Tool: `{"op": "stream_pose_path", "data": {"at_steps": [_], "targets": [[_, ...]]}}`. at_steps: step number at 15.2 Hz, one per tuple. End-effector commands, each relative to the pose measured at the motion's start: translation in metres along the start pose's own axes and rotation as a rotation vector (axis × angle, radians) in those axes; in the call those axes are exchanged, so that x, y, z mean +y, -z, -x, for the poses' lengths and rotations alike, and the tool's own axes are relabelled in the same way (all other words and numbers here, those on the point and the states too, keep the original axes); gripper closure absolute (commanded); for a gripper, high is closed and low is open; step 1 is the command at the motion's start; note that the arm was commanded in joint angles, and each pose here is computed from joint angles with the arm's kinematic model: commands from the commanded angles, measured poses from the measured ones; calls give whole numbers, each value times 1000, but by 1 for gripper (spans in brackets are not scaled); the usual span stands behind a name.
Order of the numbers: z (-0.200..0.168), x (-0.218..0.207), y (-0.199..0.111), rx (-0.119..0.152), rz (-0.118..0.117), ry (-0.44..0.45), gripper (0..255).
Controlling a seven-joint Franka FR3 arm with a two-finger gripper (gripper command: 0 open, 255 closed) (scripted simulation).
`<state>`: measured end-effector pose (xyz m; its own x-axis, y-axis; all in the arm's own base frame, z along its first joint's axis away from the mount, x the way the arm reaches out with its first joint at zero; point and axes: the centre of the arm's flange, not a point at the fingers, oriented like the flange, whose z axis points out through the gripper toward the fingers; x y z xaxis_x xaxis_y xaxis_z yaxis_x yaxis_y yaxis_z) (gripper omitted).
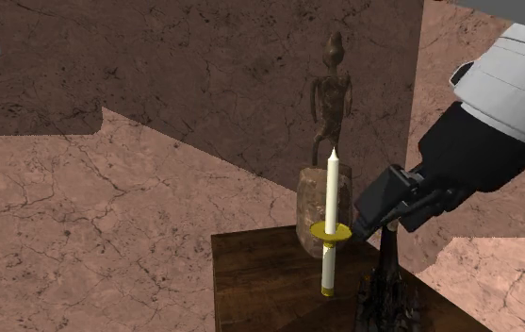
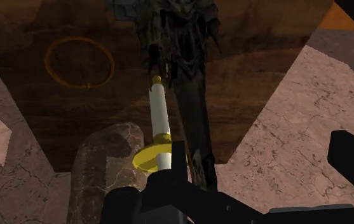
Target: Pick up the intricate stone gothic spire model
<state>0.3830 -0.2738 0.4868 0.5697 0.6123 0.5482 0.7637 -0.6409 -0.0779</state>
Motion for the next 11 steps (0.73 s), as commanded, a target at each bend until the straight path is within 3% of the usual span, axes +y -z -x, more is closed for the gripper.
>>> {"op": "stream_pose_path", "data": {"at_steps": [1,2,11], "targets": [[11,29,-14,39,-33,76,0],[14,42,-20,57,-49,107,0],[35,45,-53,57,-49,107,0]]}}
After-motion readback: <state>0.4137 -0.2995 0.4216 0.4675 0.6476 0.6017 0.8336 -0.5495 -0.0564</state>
